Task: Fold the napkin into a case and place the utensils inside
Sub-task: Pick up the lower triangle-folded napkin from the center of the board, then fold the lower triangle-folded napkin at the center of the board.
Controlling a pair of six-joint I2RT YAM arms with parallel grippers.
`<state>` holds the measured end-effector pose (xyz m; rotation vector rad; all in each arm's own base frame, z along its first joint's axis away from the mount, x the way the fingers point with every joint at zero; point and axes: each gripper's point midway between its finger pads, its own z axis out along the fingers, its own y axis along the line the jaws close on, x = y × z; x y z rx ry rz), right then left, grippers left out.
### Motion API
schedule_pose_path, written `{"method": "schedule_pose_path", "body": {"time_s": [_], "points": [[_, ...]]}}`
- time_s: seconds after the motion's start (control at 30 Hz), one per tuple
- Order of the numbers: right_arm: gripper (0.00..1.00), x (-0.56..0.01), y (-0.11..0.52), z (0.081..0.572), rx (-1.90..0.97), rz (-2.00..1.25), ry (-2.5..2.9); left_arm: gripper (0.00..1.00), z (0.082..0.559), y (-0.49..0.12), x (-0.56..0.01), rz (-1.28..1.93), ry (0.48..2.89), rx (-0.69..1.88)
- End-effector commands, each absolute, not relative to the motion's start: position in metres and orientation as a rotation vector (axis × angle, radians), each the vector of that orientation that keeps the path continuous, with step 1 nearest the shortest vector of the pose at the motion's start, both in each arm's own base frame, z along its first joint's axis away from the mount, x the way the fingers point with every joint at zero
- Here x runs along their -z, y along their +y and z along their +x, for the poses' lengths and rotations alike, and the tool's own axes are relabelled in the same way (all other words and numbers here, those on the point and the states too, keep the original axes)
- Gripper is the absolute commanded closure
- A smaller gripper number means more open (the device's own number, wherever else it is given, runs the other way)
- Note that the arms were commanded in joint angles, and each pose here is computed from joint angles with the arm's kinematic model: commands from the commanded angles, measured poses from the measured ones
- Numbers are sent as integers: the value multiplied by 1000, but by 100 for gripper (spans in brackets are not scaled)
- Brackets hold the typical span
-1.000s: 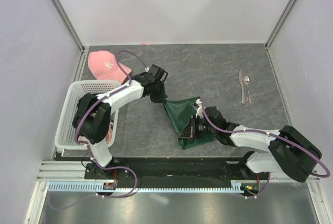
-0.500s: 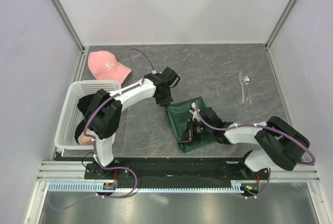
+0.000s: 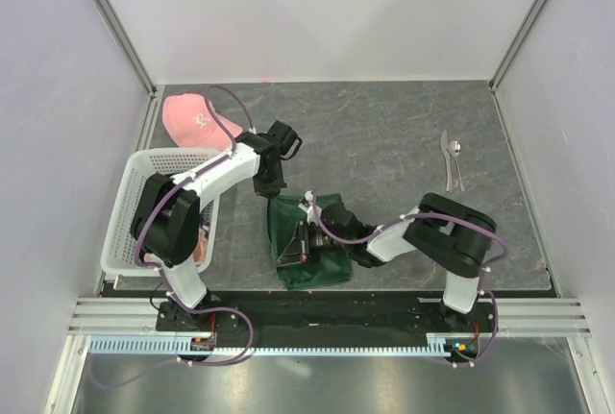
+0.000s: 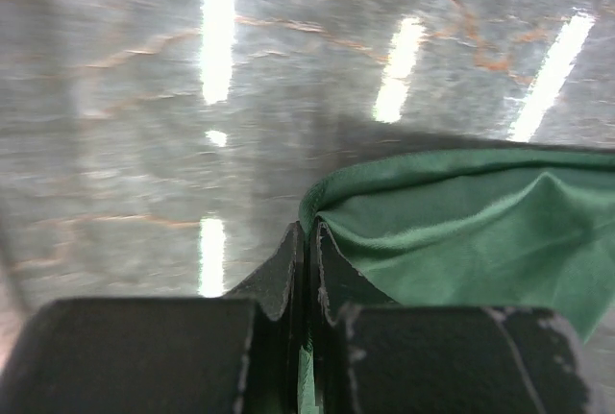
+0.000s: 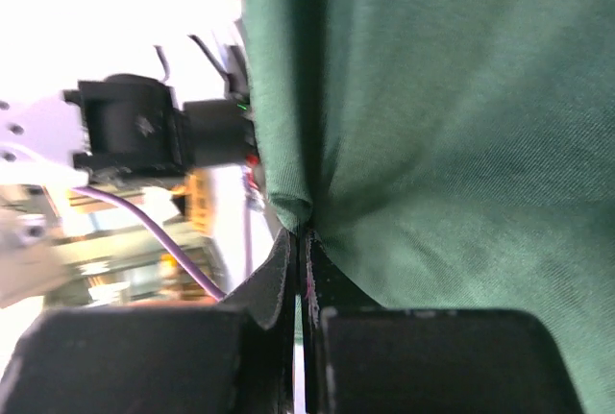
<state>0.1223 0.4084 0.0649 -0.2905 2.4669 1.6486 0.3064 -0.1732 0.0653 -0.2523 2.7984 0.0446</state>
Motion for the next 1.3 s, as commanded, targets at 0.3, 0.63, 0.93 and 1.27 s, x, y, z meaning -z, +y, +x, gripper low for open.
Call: {"method": "schedule_pose_path", "body": {"time_s": [0.3,0.63,0.93,1.27], "points": [[88,-55,396,80,-1973,-230,2438,98,340,-170,-80,-304,2570,-452],[51,-37,349,115,-1634,-254,2556,98,332,-184,-65,-348,2574,-452],[46,-50,330,199,-1395,-256,2493,98,326,-193,-61,-333,2612,-402],[96,-49,373,277,-1395,-254,2437,98,321,-199,-60,-337,2634,-332]]}}
